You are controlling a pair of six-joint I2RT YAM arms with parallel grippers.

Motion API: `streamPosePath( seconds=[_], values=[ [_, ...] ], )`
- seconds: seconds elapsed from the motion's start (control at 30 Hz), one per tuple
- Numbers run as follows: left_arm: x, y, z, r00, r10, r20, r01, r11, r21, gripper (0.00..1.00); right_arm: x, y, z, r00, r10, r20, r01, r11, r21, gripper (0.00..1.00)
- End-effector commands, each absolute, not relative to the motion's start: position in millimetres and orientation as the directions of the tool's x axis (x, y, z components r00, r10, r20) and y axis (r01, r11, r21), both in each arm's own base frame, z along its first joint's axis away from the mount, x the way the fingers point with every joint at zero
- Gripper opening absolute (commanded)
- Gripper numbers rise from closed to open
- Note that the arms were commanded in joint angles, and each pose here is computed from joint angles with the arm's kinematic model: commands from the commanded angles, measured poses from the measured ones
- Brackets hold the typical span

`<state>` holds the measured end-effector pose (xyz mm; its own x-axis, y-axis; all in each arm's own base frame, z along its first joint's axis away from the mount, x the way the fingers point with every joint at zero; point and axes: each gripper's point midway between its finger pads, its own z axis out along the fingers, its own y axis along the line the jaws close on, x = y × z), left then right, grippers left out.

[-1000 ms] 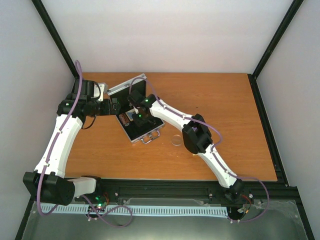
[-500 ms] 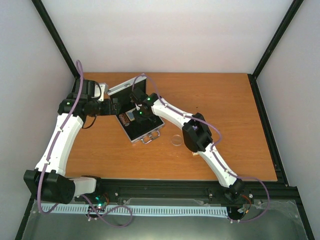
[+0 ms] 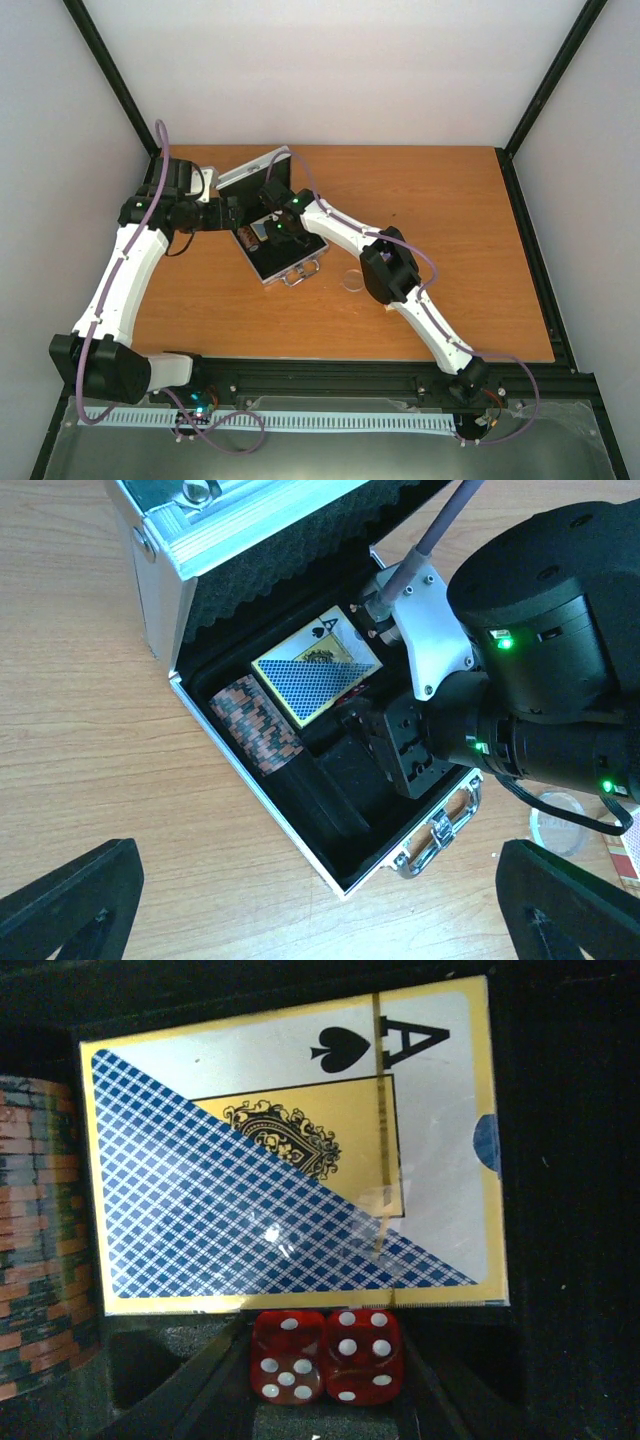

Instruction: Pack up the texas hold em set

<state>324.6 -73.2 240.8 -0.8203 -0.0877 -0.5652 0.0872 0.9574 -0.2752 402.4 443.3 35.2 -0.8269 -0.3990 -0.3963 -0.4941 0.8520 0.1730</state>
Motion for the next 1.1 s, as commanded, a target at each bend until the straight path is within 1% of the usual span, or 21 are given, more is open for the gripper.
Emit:
streamPosePath(
  seconds=[0.0,0.13,0.2,0.23,0.5,0.67,0.73,0.8,0.87,0.97,1.07],
  values=[
    [323.8,-76.4,241.7,-0.824,-0.069,-0.562,0.109,0.954,-0.278,1.0,417.3,446.9,29.6,-0.836,-0.347,-0.426,-0.452,0.875,0.173,0.39],
    [323.1,-76.5,241.3,-0.824,-0.069,-0.562,0.11,0.954,-0.279,1.0,412.6,441.5,22.5,-0.847,-0.353,-0.397,-0.444,0.881,0.162,0.57],
    [322.4,-76.2,240.8,-0.825,-0.069,-0.561,0.109,0.954,-0.278,1.0,410.9,440.1,20.6,-0.848,-0.36,-0.389,-0.446,0.881,0.159,0.63],
    [322.3,-76.3,241.1,-0.824,-0.069,-0.562,0.11,0.954,-0.279,1.0,410.4,440.5,21.2,-0.848,-0.362,-0.388,-0.449,0.879,0.161,0.65],
    [323.0,-76.5,243.7,-0.82,-0.069,-0.568,0.113,0.954,-0.278,1.0,413.9,437.8,47.0,-0.828,-0.365,-0.426,-0.46,0.876,0.143,0.66],
    [323.3,-75.4,245.8,-0.816,-0.069,-0.574,0.111,0.955,-0.273,1.0,414.4,426.8,80.6,-0.803,-0.371,-0.466,-0.466,0.879,0.104,0.75],
    [323.2,-75.3,245.9,-0.816,-0.069,-0.574,0.111,0.956,-0.273,1.0,411.5,416.6,98.9,-0.791,-0.375,-0.483,-0.466,0.881,0.079,0.82],
    [323.2,-74.9,245.8,-0.815,-0.069,-0.575,0.11,0.956,-0.271,1.0,405.6,404.6,106.9,-0.789,-0.385,-0.479,-0.463,0.885,0.051,0.93],
    [323.0,-75.3,245.8,-0.816,-0.069,-0.574,0.111,0.955,-0.273,1.0,394.0,389.0,105.3,-0.797,-0.405,-0.447,-0.463,0.886,0.023,0.98],
    [322.1,-75.7,246.8,-0.815,-0.069,-0.576,0.114,0.955,-0.275,1.0,375.0,363.0,105.9,-0.812,-0.415,-0.41,-0.45,0.893,-0.012,1.0],
    [321.4,-75.5,246.4,-0.813,-0.069,-0.578,0.114,0.955,-0.275,1.0,357.2,334.3,112.2,-0.819,-0.401,-0.411,-0.422,0.906,-0.043,1.0]
  ],
)
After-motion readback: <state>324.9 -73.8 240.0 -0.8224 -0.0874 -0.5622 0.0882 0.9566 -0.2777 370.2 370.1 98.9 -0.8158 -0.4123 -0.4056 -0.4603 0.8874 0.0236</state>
